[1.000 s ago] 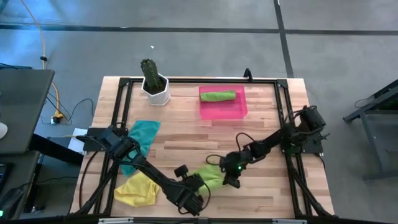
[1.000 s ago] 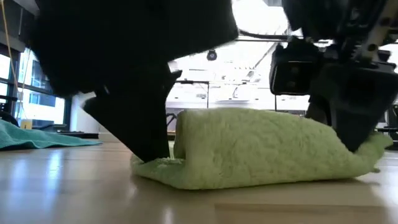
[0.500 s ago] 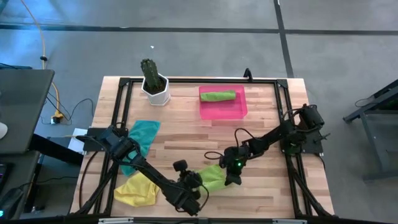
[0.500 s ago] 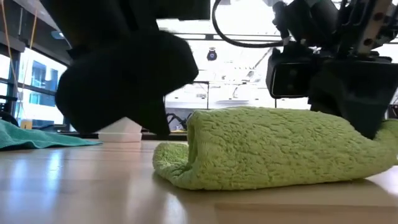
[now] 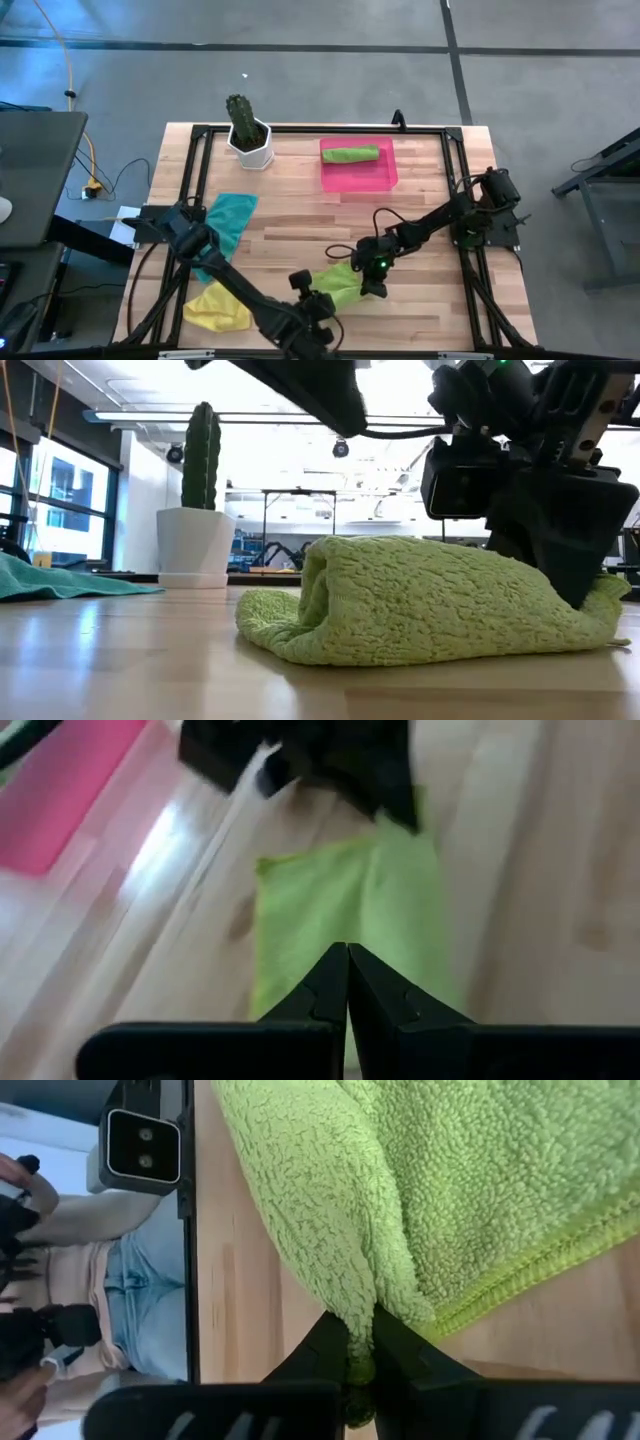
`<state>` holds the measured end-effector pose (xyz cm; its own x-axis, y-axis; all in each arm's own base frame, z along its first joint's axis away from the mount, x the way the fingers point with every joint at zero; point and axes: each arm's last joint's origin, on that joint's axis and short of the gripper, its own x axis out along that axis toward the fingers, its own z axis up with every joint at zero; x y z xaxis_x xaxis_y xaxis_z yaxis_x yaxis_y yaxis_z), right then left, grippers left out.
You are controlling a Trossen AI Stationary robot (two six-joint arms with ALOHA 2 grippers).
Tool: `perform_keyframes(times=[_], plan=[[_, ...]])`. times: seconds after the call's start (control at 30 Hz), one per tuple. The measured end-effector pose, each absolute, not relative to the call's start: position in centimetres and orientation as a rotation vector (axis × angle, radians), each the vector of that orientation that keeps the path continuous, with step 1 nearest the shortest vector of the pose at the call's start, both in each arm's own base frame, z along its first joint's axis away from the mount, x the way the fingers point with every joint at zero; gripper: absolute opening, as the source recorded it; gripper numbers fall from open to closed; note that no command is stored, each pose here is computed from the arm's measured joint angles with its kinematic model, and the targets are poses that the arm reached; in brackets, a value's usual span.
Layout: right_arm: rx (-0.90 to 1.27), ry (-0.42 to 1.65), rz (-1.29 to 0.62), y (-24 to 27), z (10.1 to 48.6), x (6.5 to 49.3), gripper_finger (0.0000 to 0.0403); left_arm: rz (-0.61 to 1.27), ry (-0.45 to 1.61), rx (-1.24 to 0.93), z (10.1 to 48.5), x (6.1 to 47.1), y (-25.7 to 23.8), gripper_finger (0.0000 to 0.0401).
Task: Roll microfiber towels into tight, uniform cylinder then place into a basket
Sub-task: Roll the light green microfiber cloth
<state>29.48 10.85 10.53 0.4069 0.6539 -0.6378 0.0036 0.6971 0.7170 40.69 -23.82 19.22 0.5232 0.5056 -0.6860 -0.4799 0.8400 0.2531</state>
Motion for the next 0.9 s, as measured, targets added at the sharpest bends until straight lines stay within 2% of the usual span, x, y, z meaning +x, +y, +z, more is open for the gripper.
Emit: perform_keyframes(times=[0.3,0.47,0.73,0.9], plan=[[0.666,1.073,0.467,10.8,10.5,29.5,0.0005,0.579,0.769,-0.189,15.8,42.2,-22.8,0.0000],[0.649,1.076,0.439,10.8,10.4,29.4,0.0005,0.521,0.819,-0.313,15.0,42.3,-22.8,0.0000],[0.646,1.076,0.431,10.8,10.4,29.4,0.0005,0.482,0.846,-0.360,14.9,41.8,-24.0,0.0000],[0.623,1.067,0.445,10.8,10.4,29.4,0.0005,0.512,0.867,-0.376,13.5,42.1,-23.6,0.0000]])
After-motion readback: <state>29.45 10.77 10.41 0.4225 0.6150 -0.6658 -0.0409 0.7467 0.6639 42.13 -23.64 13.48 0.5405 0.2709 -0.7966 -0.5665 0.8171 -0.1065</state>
